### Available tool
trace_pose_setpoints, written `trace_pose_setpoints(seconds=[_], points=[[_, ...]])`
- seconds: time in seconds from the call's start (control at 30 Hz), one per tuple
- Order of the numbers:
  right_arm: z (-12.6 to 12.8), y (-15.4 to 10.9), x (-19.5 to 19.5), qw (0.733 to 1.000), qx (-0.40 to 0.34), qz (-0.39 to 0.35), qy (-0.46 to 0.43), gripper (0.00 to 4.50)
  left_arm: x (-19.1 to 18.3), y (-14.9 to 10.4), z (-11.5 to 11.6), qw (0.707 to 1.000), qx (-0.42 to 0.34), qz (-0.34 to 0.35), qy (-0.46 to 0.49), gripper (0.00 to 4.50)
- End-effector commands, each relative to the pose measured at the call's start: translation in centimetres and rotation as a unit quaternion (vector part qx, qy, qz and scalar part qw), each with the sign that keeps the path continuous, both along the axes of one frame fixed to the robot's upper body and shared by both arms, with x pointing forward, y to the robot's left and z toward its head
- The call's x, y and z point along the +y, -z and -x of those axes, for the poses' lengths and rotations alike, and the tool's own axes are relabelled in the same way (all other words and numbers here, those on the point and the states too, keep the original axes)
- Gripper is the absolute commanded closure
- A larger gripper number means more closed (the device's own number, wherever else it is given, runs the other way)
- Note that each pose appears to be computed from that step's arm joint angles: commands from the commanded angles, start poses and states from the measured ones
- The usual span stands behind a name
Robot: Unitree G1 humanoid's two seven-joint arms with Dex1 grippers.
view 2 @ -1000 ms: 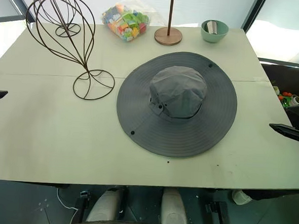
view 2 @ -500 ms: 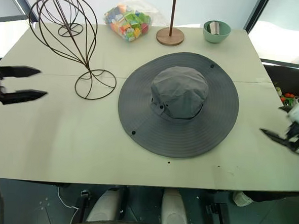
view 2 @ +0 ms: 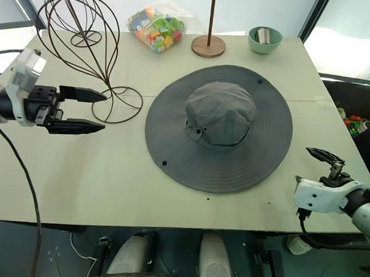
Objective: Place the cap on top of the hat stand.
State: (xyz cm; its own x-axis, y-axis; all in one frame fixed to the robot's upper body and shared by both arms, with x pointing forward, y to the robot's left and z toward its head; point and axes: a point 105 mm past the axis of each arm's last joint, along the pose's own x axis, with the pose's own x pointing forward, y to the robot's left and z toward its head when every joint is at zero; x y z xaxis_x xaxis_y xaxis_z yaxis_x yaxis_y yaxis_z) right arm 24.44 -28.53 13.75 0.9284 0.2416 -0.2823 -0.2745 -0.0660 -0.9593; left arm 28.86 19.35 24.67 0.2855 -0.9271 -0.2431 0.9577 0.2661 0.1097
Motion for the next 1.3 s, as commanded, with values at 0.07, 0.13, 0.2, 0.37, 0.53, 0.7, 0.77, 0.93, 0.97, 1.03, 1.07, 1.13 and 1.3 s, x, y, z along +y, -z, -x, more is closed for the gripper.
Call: trace_pose_setpoints(seconds=[0.07, 0.13, 0.2, 0.37, 0.53, 0.7, 0.77, 0.93, 0.97, 1.03, 1.07, 1.13, 1.3], points=[[-0.3, 2.3, 1.2, 0.998, -0.031, 0.042, -0.033, 0.08, -0.4, -0.5, 0.0, 1.0, -0.019, -0.01, 0.003, 0.0], [-0.2, 3.0, 1.0, 0.998, -0.032, 0.043, -0.031, 0.08, -0.6, -0.8, 0.1, 1.0, -0.02, -0.006, 0.006, 0.0], [-0.2, 3.5, 1.0, 0.998, -0.034, 0.043, -0.031, 0.08, -0.7, -1.0, 0.1, 1.0, -0.02, 0.0, 0.006, 0.0], [-0.8, 4.7, 2.9, 0.997, -0.037, 0.026, -0.064, 0.08, -0.8, -1.1, 0.0, 1.0, -0.025, -0.001, -0.001, 0.0], [-3.0, 4.7, 6.2, 0.991, -0.071, 0.005, -0.111, 0.08, -1.0, -1.2, -0.1, 1.0, -0.029, 0.003, -0.008, 0.0], [-5.4, 3.7, 9.5, 0.982, -0.098, -0.006, -0.16, 0.08, -0.9, -1.7, -0.2, 0.999, -0.033, 0.007, -0.014, 0.0], [-6.0, 3.5, 10.2, 0.98, -0.102, -0.01, -0.169, 0.08, -0.8, -1.8, -0.2, 0.999, -0.033, 0.009, -0.016, 0.0], [-7.1, 3.4, 11.8, 0.976, -0.1, -0.017, -0.194, 0.31, -0.7, -1.6, 0.0, 0.999, -0.032, 0.009, -0.02, 0.0], [-7.2, 3.4, 11.9, 0.975, -0.098, -0.019, -0.197, 0.6, -0.7, -1.6, 0.0, 0.999, -0.032, 0.009, -0.021, 0.0], [-7.2, 3.4, 11.9, 0.976, -0.09, -0.03, -0.195, 1.46, -0.7, -1.5, 0.0, 0.999, -0.032, 0.009, -0.023, 0.0], [-7.2, 3.4, 11.8, 0.977, -0.087, -0.037, -0.192, 1.99, -0.7, -1.5, 0.0, 0.999, -0.032, 0.009, -0.024, 0.0], [-7.0, 3.4, 11.5, 0.978, -0.081, -0.044, -0.189, 3.1, -0.6, -1.5, 0.0, 0.999, -0.032, 0.01, -0.026, 0.0], [-6.7, 3.5, 10.7, 0.981, -0.069, -0.055, -0.174, 4.44, -0.5, -1.5, 0.1, 0.999, -0.032, 0.011, -0.032, 0.0]])
